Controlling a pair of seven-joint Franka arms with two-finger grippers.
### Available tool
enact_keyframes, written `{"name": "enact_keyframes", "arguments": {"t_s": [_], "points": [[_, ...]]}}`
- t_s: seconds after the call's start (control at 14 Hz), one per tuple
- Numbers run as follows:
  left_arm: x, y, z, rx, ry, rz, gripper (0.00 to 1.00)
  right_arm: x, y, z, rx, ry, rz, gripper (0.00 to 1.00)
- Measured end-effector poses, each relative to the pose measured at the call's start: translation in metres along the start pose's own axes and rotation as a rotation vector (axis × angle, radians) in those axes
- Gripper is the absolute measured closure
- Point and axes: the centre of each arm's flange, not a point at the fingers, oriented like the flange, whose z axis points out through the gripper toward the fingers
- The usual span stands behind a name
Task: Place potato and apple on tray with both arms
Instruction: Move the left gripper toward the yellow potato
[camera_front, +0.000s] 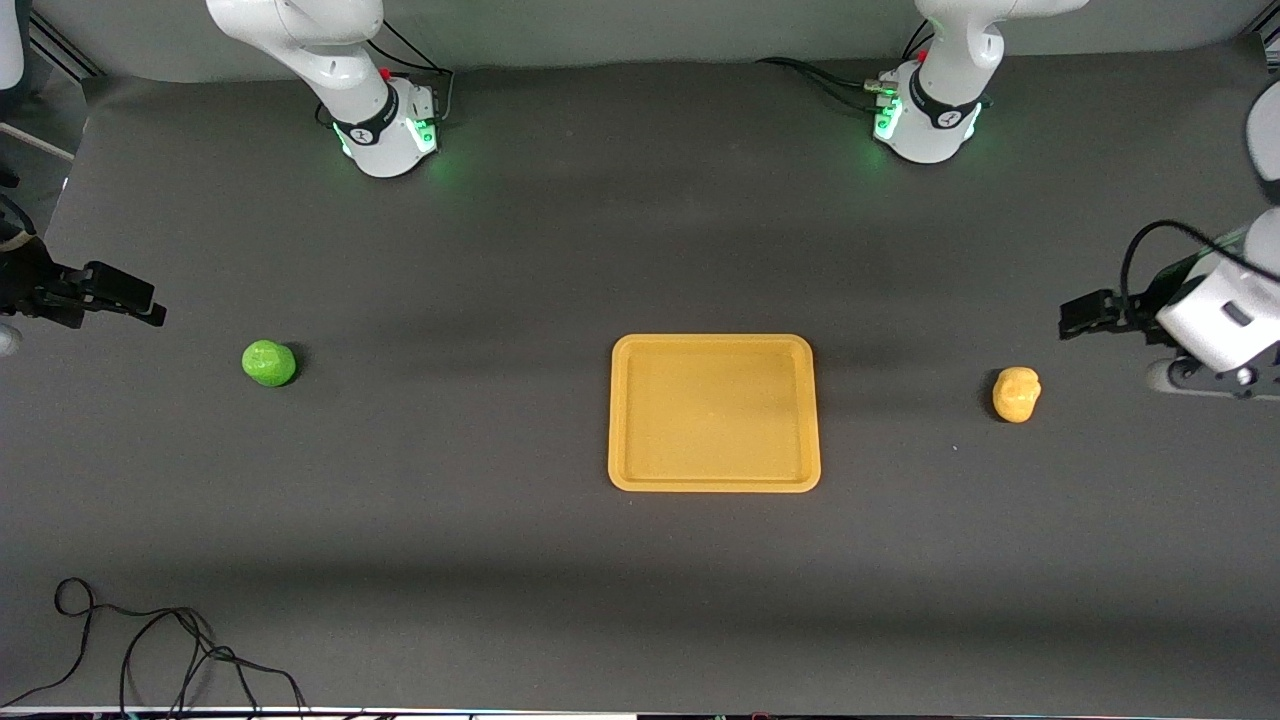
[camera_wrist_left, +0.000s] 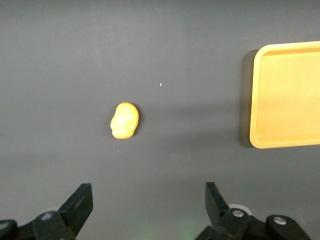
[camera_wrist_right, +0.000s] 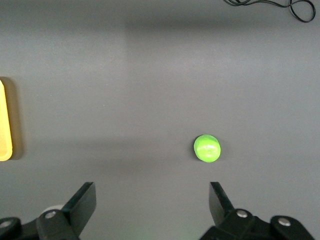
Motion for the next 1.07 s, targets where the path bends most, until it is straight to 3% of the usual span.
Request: {"name": "enact_keyframes", "arguments": {"t_s": [0.43, 1.07], "points": [[-0.048, -0.009, -0.062, 0.026, 0.066, -0.023, 0.0, 0.0, 0.0, 0.001, 0.0, -0.001, 0.0, 0.0], [-0.051, -0.031, -0.047, 0.026, 0.073, -0.062, 0.0, 0.0, 0.0, 0.001, 0.0, -0.001, 0.0, 0.0]]}}
